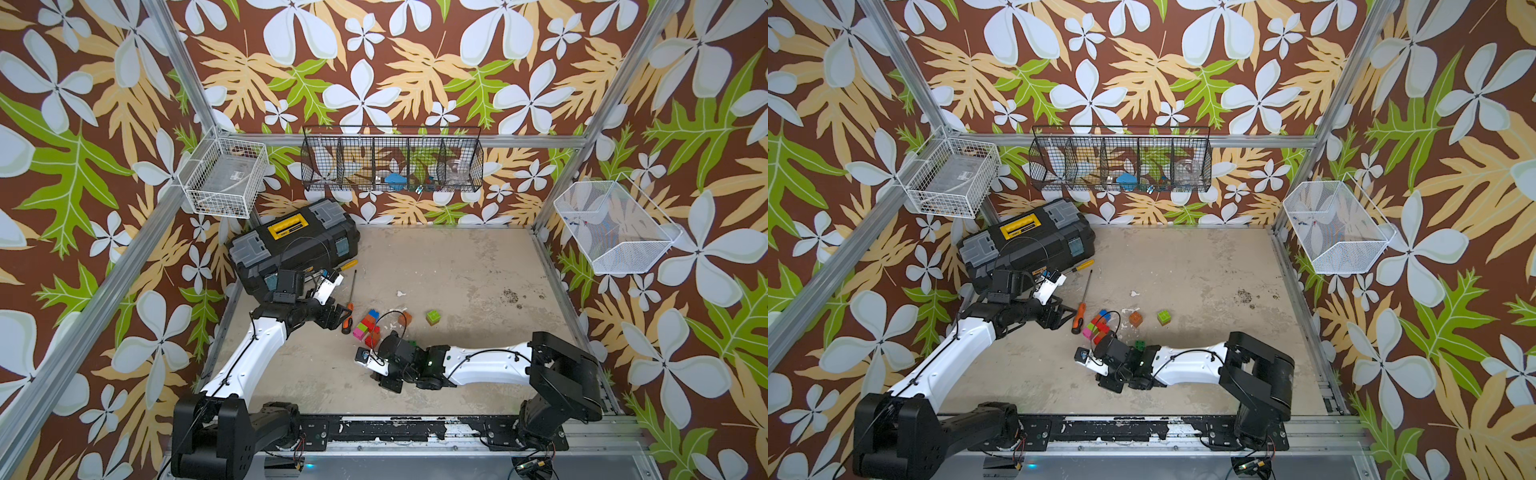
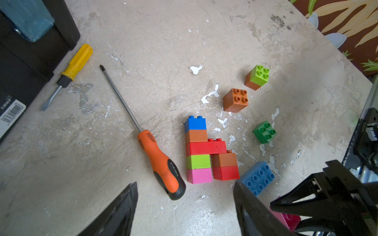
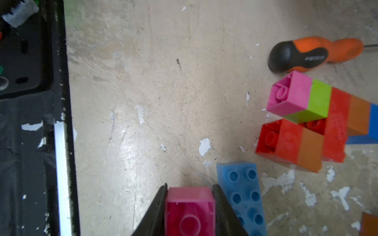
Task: Assemble the letter h with lego
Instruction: Pick up the lego brick from the center of the board, then place the lego brick at the center of the board.
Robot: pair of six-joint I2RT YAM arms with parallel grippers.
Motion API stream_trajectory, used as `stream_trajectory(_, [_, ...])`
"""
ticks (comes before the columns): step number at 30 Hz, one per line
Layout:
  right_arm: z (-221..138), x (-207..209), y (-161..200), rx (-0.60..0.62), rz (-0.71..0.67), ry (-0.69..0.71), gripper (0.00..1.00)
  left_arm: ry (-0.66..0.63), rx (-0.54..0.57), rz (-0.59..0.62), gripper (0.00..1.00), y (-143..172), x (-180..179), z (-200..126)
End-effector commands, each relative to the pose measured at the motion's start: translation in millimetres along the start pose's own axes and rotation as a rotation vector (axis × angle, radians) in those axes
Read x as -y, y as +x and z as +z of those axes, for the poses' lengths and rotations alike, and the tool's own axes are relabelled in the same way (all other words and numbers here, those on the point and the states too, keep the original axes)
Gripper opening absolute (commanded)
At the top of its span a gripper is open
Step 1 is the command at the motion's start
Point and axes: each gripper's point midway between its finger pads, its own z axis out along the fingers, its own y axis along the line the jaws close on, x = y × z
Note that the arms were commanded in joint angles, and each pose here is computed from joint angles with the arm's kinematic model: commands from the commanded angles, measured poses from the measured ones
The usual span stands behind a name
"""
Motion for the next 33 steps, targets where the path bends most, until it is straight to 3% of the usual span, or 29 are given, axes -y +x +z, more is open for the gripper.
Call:
stream_trajectory(1, [-26,17,-32,0.159,0.021,0.094,0.29,0.090,0.045,-0.025,0.77,-17,19,-10])
stream_trajectory(5, [-96,48,-73,0.492,0.066,0.289,0.31,0.330,0.138,-0.021,0.78,-50,66,-36])
stream_trajectory(7, [-138,55,-86,0.688,0.056,0.358,0.32,0.494,0.164,-0.059,0.84,-66,95,-53])
stream_trajectory(10, [-181,56,-98,0.879,-0.019,0.430,0.29,0.710,0.155,-0.114,0.85,-81,129,-70])
stream_trajectory(12, [-199,59,-103,0.946,-0.045,0.486,0.29,0.777,0.115,-0.117,0.85,-82,149,-70])
stream_trajectory(16, [-226,59,-115,1.058,-0.092,0.538,0.30,0.886,0.053,-0.110,0.86,-78,182,-71])
stream_trajectory(20, [-242,46,-120,1.146,-0.190,0.542,0.30,0.910,0.022,-0.168,0.83,-76,183,-61])
stream_trajectory(28, [-234,38,-127,1.122,-0.293,0.532,0.29,1.168,-0.062,-0.166,0.72,-65,220,-82])
stream_trajectory(33, [-222,35,-129,1.082,-0.333,0.516,0.29,1.226,-0.080,-0.164,0.67,-64,225,-90])
